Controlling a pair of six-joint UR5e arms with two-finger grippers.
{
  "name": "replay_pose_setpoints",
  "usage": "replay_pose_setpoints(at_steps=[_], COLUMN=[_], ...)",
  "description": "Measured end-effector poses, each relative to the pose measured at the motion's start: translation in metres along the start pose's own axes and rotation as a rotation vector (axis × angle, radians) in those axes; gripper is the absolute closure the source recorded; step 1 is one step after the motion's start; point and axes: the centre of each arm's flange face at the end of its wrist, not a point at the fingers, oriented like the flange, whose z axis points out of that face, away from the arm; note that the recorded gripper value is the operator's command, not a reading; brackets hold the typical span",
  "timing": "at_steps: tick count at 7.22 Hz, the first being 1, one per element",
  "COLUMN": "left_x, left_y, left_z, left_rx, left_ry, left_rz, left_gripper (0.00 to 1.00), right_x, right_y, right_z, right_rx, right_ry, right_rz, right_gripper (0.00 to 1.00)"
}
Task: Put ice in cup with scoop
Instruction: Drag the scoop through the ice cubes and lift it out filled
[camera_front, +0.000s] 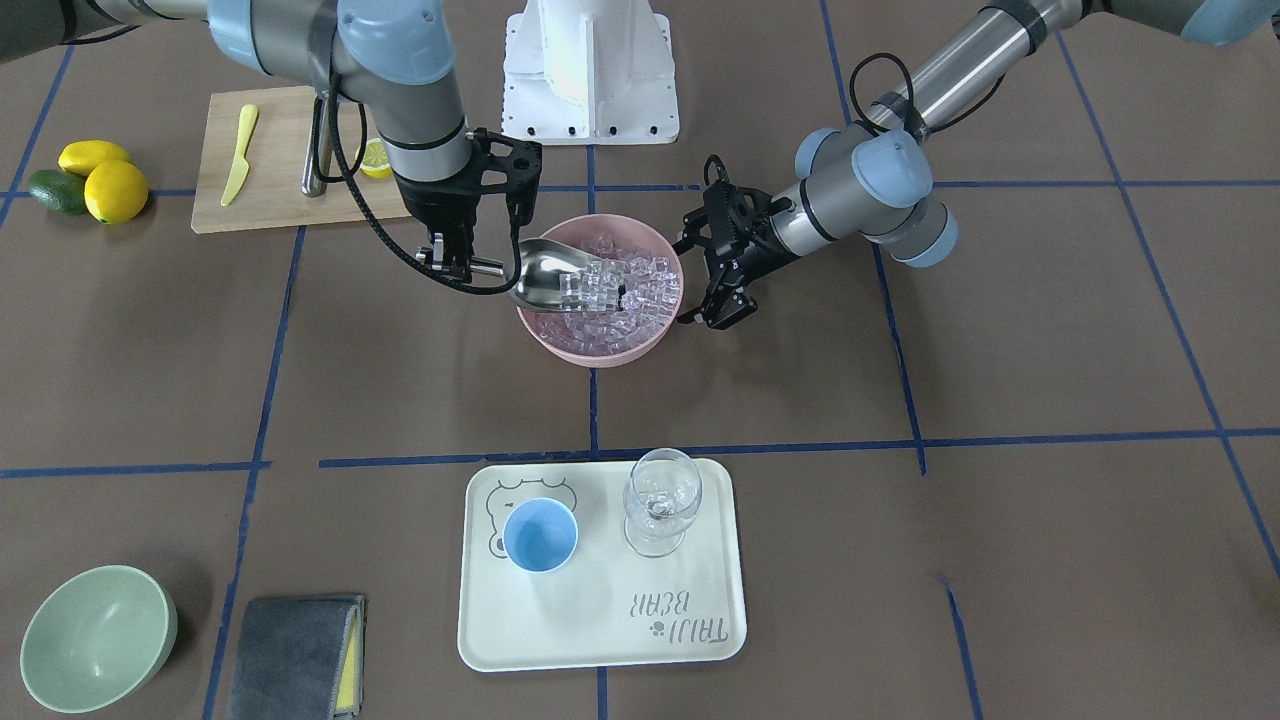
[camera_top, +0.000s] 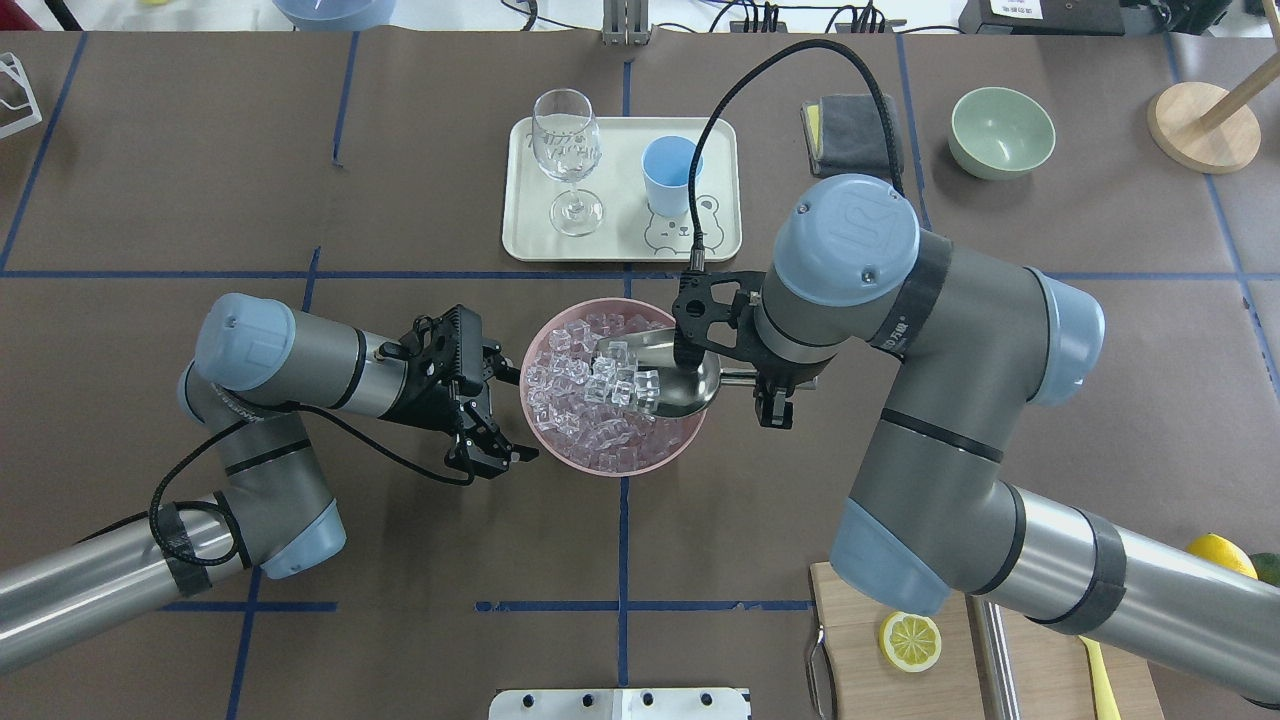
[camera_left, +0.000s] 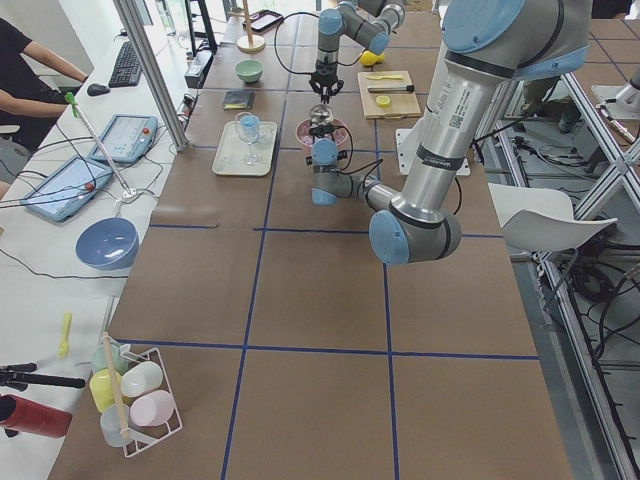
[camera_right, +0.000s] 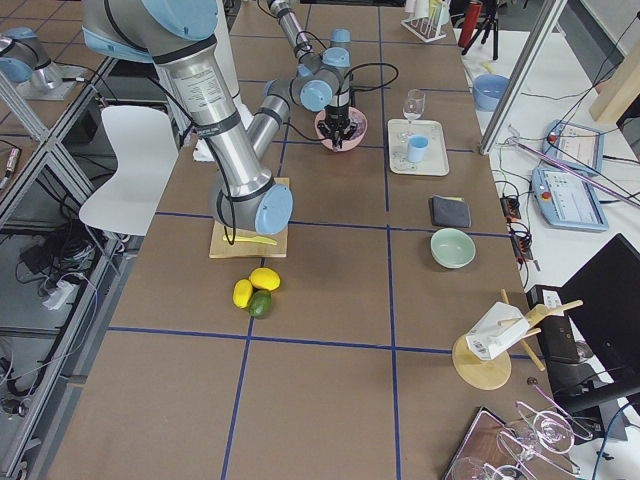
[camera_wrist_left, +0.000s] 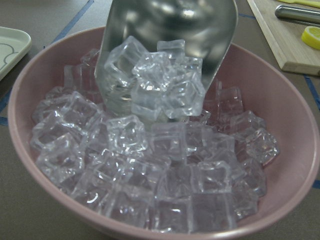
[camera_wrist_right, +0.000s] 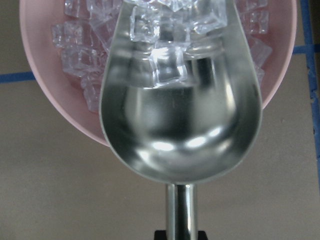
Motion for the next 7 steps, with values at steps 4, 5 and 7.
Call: replay_pose_setpoints(at_steps=[4, 5, 7], left_x=[0.000, 0.000, 0.000], left_y=[0.001, 0.002, 0.002], left_z=[0.000, 0.000, 0.000], left_rx=[-0.003, -0.003, -0.004], left_ry=[-0.001, -0.001, -0.001], left_rz=[0.000, 0.000, -0.001], left_gripper=[0.00, 0.00, 0.00], right_x=[0.026, 0.031, 0.037], right_y=[0.039, 0.042, 0.047], right_z=[-0.016, -0.023, -0.034], right_rx=[0.131, 0.150, 0.202], right_ry=[-0.061, -0.067, -0.082], right_rz=[0.053, 0.057, 0.066], right_gripper=[1.00, 1.00, 1.00])
